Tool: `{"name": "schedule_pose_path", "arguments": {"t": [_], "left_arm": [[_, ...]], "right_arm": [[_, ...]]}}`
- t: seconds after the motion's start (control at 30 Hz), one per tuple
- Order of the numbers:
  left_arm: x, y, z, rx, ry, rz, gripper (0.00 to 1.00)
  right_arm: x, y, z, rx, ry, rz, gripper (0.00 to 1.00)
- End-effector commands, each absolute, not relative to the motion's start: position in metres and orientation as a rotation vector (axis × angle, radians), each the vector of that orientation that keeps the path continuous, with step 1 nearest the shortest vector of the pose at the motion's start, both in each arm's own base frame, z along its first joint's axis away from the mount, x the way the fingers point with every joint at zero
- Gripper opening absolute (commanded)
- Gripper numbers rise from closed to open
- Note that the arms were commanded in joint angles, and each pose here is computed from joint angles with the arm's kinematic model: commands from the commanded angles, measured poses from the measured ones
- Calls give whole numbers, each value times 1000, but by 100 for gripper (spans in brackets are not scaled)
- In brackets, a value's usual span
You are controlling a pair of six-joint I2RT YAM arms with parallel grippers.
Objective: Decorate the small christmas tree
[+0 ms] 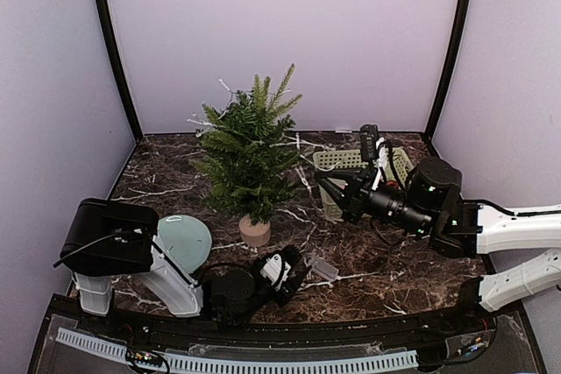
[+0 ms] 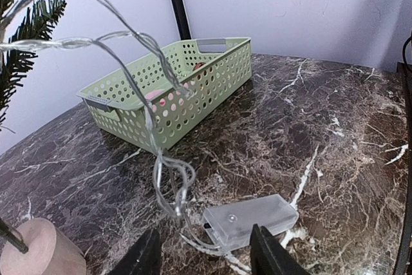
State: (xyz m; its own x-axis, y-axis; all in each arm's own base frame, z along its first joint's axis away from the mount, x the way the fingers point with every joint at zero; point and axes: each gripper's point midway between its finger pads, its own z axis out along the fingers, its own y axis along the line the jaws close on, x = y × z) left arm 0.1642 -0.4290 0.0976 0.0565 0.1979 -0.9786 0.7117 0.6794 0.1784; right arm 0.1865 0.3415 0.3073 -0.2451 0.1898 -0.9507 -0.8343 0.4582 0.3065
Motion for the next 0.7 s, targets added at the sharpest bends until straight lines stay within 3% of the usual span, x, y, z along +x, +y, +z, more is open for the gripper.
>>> {"name": "schedule_pose_path", "arguments": {"t": [0.0, 0.4, 0.67], "left_arm": [[176, -439, 112, 701, 1490, -520, 49], [196, -446, 96, 669, 1537, -504, 47], [202, -456, 94, 662, 1535, -518, 40]], "right_arm": [[176, 339, 336, -591, 1426, 1122, 0], [170, 338, 343, -596, 1400, 1157, 0], [169, 338, 343, -593, 1399, 1168, 0]]}}
